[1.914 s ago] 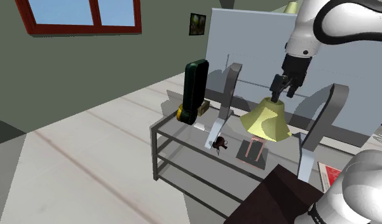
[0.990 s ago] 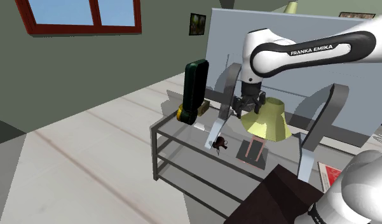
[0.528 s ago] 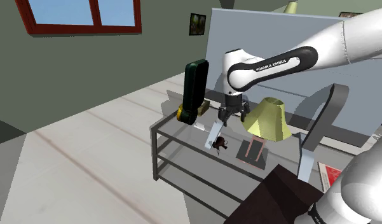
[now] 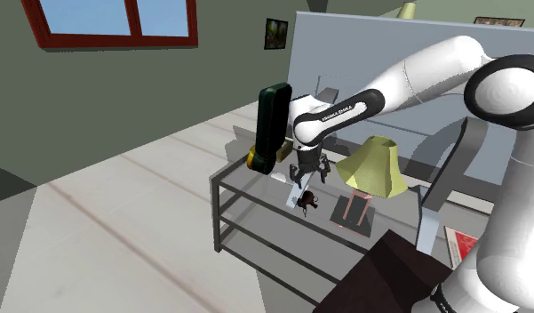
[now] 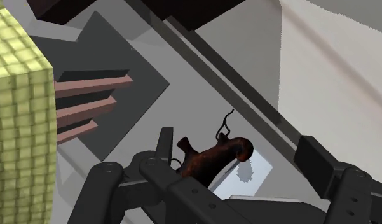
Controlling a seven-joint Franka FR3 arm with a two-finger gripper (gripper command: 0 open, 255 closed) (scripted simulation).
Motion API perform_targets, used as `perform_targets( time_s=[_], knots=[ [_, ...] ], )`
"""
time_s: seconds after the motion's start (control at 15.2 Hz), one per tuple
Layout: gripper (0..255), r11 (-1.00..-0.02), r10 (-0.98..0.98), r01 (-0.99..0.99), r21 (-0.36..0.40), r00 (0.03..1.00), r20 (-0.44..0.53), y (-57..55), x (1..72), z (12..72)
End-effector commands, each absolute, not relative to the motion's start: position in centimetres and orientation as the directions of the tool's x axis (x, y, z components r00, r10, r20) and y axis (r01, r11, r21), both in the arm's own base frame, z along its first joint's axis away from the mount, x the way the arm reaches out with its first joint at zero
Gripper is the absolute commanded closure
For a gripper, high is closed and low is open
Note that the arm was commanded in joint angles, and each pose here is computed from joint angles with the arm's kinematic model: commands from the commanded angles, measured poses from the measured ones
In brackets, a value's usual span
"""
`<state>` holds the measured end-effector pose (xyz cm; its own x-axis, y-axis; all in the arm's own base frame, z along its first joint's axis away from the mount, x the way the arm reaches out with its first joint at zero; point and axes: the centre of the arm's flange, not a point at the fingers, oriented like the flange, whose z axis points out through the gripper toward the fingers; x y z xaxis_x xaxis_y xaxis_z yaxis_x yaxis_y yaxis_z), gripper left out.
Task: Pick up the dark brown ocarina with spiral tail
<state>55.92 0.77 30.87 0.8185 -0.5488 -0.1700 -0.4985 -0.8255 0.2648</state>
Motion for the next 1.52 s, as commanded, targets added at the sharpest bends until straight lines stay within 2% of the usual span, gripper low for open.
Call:
perform_targets(
  time_s=[0.0, 0.4, 1.06, 1.12, 1.45],
  knots=[
    [0, -0.808, -0.574, -0.517, 0.282, 0.799, -0.179, 0.2, 57.6, 28.2],
    [0, -0.755, -0.642, -0.565, 0.333, 0.739, -0.204, -1.0, 61.9, 20.8],
    [0, -0.754, -0.644, -0.566, 0.334, 0.737, -0.204, -1.0, 62.1, 16.6],
    [255, -0.754, -0.644, -0.566, 0.334, 0.737, -0.204, -1.1, 62.0, 16.6],
    [255, -0.754, -0.644, -0.566, 0.334, 0.737, -0.204, -1.1, 62.0, 16.6]
  ],
)
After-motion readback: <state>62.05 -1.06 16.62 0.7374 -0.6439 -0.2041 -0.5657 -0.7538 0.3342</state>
